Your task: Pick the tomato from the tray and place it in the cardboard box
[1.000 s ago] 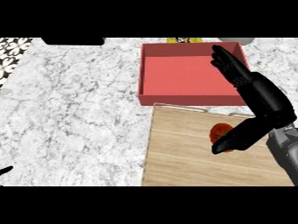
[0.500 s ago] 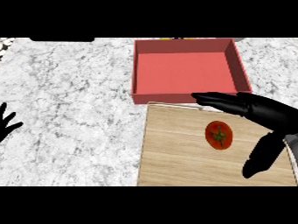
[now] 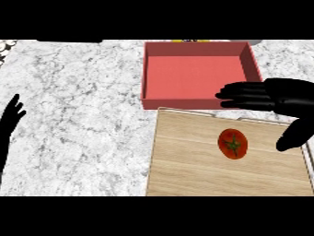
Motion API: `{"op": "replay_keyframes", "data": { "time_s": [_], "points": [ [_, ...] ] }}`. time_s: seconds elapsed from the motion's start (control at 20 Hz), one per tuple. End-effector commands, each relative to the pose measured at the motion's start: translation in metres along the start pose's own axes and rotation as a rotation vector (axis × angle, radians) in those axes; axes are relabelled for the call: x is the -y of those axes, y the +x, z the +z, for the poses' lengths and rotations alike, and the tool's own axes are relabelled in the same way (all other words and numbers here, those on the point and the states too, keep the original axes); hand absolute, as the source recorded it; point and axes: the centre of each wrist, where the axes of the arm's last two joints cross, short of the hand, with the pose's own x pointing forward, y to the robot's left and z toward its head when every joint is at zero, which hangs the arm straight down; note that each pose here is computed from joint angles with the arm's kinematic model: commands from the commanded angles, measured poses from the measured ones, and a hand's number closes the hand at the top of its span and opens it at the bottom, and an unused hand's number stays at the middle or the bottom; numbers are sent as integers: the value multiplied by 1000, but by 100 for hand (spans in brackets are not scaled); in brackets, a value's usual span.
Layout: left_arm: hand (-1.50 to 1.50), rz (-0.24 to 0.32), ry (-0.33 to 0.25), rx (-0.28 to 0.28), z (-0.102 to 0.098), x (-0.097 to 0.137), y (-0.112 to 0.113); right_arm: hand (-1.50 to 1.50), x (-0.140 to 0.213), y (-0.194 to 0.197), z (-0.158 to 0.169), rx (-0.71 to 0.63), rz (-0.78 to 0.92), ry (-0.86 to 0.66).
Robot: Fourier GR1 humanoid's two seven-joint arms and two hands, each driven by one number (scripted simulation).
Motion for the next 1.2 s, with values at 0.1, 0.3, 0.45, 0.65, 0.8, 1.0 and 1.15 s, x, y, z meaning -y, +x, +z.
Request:
{"op": "replay_keyframes", "data": {
  "time_s": [0.1, 0.3, 0.45, 0.65, 0.8, 1.0, 1.15],
  "points": [
    [0, -8, 0, 7, -18, 2, 10, -150, 8, -4, -23, -15, 197, 307],
    [0, 12, -6, -13, -14, 4, -12, -150, -3, 9, -54, -69, 318, 436],
    [0, -12, 21, -28, -24, -5, -24, -150, -4, 6, -62, -94, 345, 498],
    [0, -13, 16, -41, -26, 8, -1, -150, -29, 4, -83, -135, 344, 562],
    [0, -16, 27, -4, -31, -2, -4, -150, -24, 0, -99, -149, 392, 556],
    [0, 6, 3, -24, -32, 11, 3, -150, -25, 0, -86, -134, 397, 584],
    [0, -5, 10, -20, -22, -2, -4, -150, -52, -17, -103, -165, 396, 586]
  ]
}}
